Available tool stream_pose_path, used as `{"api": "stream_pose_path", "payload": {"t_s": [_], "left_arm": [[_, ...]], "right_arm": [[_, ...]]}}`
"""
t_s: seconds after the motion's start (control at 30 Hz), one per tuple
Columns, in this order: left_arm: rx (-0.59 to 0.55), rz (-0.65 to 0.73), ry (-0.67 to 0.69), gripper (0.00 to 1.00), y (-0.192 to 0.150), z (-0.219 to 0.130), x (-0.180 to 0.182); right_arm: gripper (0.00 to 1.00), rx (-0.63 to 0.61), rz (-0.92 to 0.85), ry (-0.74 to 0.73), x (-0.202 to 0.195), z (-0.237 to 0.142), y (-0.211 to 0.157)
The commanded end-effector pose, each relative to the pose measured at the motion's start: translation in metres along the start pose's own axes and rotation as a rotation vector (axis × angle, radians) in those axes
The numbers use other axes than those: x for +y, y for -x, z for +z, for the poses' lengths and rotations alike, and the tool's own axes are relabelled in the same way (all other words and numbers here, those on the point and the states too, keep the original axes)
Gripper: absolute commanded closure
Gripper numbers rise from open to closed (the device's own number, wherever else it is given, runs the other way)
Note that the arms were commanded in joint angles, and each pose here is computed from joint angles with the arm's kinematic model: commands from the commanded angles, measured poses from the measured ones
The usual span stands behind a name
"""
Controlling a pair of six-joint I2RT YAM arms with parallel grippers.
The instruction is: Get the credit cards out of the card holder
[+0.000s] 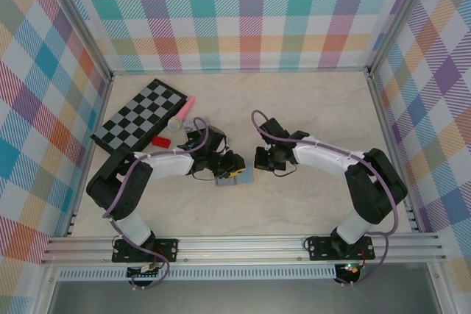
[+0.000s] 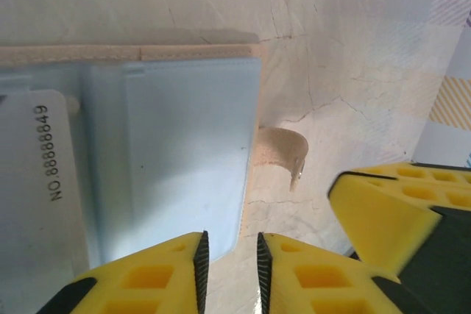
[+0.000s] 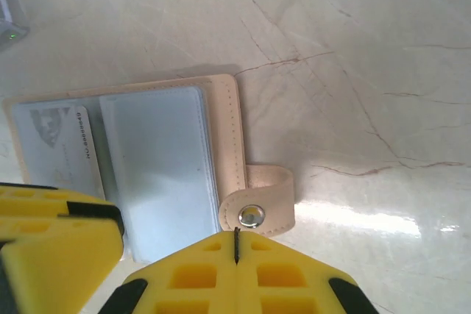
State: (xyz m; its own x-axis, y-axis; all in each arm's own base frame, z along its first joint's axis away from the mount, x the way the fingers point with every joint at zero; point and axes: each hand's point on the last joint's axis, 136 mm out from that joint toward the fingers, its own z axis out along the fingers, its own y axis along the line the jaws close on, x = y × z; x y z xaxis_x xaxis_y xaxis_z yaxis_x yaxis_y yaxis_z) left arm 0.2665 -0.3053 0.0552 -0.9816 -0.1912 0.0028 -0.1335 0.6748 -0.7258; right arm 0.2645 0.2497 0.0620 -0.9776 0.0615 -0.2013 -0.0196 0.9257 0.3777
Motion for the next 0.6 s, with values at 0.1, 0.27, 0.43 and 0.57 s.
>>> {"api": "stream_pose_path", "payload": {"t_s": [0.1,0.27,0.43,0.57], "left_arm": [[-0.065,0.009,0.093,0.77,0.003,-0.014,0.012],[-0.172,0.005,0.233,0.77,0.009,-0.047,0.04],[-0.208,-0.056,0.262,0.66,0.006,-0.063,0.063],[-0.198,-0.074,0.258,0.61,0.003,-0.063,0.068]], "right_arm": [[0.98,0.037,-0.07,0.175,0.036,-0.001,-0.001],[0.98,0.107,-0.088,0.191,0.048,0.017,-0.01],[0.98,0.149,-0.07,0.147,0.043,0.033,-0.015],[0.97,0.178,-0.059,0.103,0.036,0.042,-0.017]]}}
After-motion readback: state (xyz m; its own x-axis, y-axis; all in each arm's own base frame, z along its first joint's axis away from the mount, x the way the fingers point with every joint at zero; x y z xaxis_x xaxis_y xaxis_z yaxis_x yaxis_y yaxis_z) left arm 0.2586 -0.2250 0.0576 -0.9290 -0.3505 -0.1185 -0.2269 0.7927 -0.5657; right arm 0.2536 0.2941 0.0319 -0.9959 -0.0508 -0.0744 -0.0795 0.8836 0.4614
